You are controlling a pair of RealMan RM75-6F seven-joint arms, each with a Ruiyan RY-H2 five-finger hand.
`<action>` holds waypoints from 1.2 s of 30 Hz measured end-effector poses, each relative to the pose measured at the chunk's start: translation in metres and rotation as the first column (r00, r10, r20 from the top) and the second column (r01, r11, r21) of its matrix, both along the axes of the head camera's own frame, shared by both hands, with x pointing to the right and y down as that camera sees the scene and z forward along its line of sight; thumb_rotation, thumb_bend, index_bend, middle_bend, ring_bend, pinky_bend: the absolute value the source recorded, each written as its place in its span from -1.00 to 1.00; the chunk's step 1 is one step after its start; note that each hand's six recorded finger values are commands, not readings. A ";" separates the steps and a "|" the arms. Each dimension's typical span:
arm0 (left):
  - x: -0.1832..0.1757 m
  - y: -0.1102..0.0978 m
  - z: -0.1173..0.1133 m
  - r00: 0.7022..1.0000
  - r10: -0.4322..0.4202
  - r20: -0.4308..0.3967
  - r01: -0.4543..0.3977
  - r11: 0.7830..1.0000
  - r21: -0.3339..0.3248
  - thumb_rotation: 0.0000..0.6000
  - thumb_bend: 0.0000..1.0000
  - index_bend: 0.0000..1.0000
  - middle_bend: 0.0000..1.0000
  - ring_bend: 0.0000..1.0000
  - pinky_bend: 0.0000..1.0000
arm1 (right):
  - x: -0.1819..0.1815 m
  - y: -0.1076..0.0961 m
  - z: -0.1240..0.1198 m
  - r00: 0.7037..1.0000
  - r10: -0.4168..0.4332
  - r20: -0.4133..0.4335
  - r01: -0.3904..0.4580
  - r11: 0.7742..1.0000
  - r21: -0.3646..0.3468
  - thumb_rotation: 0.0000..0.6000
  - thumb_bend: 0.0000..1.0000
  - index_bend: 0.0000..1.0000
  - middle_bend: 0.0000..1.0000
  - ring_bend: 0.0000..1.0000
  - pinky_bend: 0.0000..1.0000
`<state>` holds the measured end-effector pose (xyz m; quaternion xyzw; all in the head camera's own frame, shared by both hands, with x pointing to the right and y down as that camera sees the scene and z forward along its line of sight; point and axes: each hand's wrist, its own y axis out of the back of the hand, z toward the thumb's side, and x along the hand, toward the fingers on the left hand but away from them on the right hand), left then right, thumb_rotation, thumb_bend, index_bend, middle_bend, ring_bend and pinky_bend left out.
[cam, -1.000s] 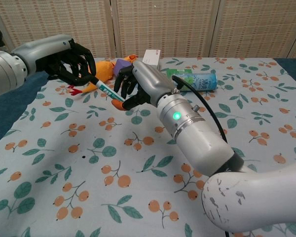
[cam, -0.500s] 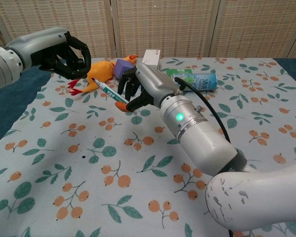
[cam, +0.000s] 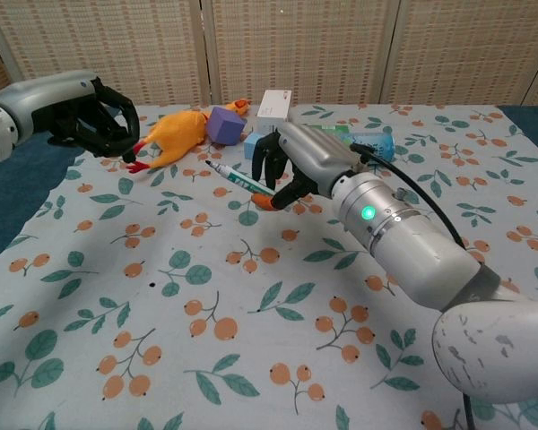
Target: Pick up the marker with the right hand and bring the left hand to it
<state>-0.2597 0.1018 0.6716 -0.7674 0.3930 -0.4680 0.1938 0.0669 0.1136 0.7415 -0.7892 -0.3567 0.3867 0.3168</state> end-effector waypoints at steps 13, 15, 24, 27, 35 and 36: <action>0.007 0.034 0.039 0.995 0.095 0.040 -0.089 0.988 -0.128 1.00 -0.03 -0.70 -0.47 -0.31 0.41 | 0.009 0.032 0.023 0.955 -0.195 -0.225 0.195 0.981 -0.024 1.00 -0.34 -0.46 -0.11 -0.54 -0.83; 0.008 0.037 0.041 0.992 0.119 0.042 -0.112 0.984 -0.139 1.00 -0.06 -0.85 -0.59 -0.39 0.38 | 0.013 0.032 0.025 0.948 -0.197 -0.249 0.195 0.980 -0.031 1.00 -0.34 -0.75 -0.27 -0.64 -0.86; 0.004 0.044 0.037 0.988 0.150 0.036 -0.142 0.975 -0.169 1.00 -0.24 -1.00 -0.78 -0.63 0.22 | 0.032 0.024 0.013 0.944 -0.138 -0.299 0.121 0.990 -0.076 1.00 -0.69 -1.00 -0.71 -0.96 -0.99; 0.001 0.044 0.029 0.986 0.163 0.039 -0.155 0.976 -0.152 1.00 -0.29 -1.00 -0.90 -0.76 0.15 | 0.042 0.021 -0.001 0.947 -0.119 -0.298 0.098 0.992 -0.083 1.00 -0.77 -1.00 -0.81 -1.00 -1.00; -0.010 0.044 0.007 0.984 0.179 0.026 -0.173 0.975 -0.140 1.00 -0.32 -1.00 -1.00 -0.98 -0.08 | 0.100 0.008 -0.062 0.943 -0.054 -0.328 0.034 0.997 -0.067 1.00 -0.78 -1.00 -0.98 -1.00 -1.00; -0.013 0.044 0.003 0.983 0.179 0.024 -0.175 0.976 -0.132 1.00 -0.31 -1.00 -1.00 -0.98 -0.11 | 0.114 0.007 -0.074 0.936 -0.041 -0.350 0.022 0.998 -0.056 1.00 -0.78 -1.00 -0.99 -1.00 -1.00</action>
